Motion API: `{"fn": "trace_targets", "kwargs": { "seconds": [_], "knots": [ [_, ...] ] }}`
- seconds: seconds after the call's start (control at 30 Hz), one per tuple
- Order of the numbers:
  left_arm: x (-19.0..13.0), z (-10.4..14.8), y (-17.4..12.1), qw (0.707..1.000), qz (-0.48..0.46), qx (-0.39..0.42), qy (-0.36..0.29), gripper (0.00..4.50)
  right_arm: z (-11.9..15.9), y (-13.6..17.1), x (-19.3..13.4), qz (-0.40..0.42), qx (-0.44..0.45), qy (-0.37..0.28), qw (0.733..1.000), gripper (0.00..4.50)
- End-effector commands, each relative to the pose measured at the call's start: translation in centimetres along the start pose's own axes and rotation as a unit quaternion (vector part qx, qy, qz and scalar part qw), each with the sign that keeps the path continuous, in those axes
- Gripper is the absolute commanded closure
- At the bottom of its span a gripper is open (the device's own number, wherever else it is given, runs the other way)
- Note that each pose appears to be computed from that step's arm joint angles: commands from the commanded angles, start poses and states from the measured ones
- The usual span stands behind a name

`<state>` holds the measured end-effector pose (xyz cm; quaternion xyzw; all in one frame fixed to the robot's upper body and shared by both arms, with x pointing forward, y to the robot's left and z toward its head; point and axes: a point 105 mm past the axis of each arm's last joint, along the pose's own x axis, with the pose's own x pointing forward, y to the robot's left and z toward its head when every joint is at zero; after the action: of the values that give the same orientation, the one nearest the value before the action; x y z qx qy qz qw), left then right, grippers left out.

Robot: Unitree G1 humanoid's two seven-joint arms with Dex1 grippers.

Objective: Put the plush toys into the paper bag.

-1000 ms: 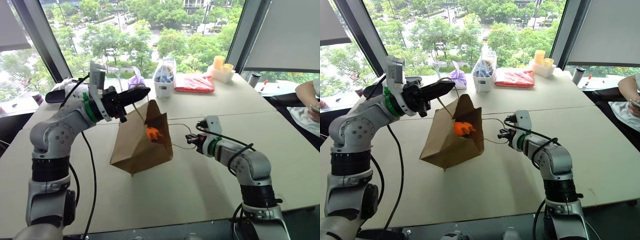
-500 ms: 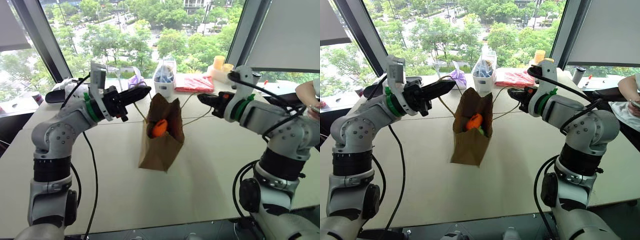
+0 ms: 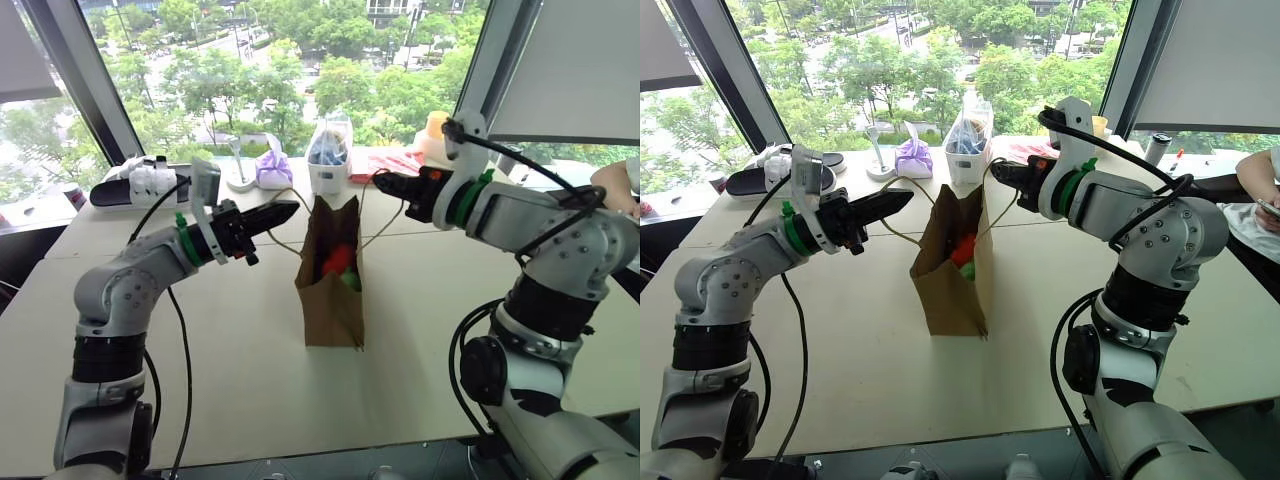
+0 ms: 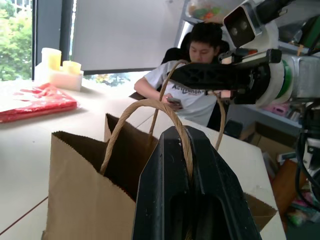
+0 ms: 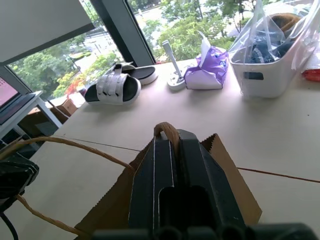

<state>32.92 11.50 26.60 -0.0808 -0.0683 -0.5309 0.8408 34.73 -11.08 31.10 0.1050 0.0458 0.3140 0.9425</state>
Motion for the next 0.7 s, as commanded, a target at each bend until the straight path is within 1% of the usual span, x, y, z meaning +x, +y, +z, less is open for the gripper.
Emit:
{"fn": "trace_targets", "kwargs": {
  "seconds": [0.03,0.1,0.2,0.23,0.27,0.3,0.33,0.43,0.47,0.57,0.6,0.7],
  "knots": [
    [0.1,-0.7,-0.5,0.999,-0.003,0.045,0.024,4.5,-1.0,0.4,-0.4,0.007,-0.023,0.004,1.0,4.46],
    [0.0,-0.8,-0.4,0.999,-0.002,0.043,0.026,4.5,-1.5,-0.1,-0.4,0.0,-0.021,0.009,1.0,4.46],
    [0.1,-0.4,0.0,0.999,0.008,0.028,0.03,4.5,-1.6,-0.4,-0.9,0.003,-0.019,0.004,1.0,3.59],
    [0.1,-0.3,0.1,0.999,0.011,0.026,0.029,4.5,-1.6,-0.4,-0.9,0.004,-0.019,0.003,1.0,3.01],
    [0.2,-0.1,0.0,0.999,0.007,0.021,0.025,4.5,-1.6,-0.2,-1.0,0.01,-0.023,0.003,1.0,2.72],
    [0.3,0.2,0.0,1.0,0.004,0.018,0.021,3.96,-1.6,-0.1,-1.1,0.015,-0.027,0.003,1.0,2.11],
    [0.3,0.4,-0.1,1.0,0.001,0.012,0.015,3.75,-1.5,-0.1,-1.2,0.016,-0.031,0.001,0.999,1.71],
    [0.3,1.3,-0.3,1.0,-0.006,0.004,-0.003,2.27,-0.9,-0.1,-1.7,0.019,-0.035,-0.007,0.999,0.14],
    [0.4,1.9,-0.4,1.0,-0.006,0.004,-0.018,1.8,-0.6,-0.1,-1.9,0.021,-0.037,-0.012,0.999,0.0],
    [0.5,4.4,-0.9,0.997,-0.019,-0.019,-0.073,0.46,0.5,-0.3,-2.6,0.02,-0.041,-0.03,0.999,0.0],
    [0.5,5.0,-1.1,0.997,-0.024,-0.021,-0.077,0.03,0.8,-0.2,-2.8,0.022,-0.044,-0.033,0.998,0.0],
    [0.0,5.4,-1.4,0.998,-0.027,-0.01,-0.059,0.03,1.6,0.0,-3.5,0.029,-0.052,-0.04,0.997,0.0]
  ]
}}
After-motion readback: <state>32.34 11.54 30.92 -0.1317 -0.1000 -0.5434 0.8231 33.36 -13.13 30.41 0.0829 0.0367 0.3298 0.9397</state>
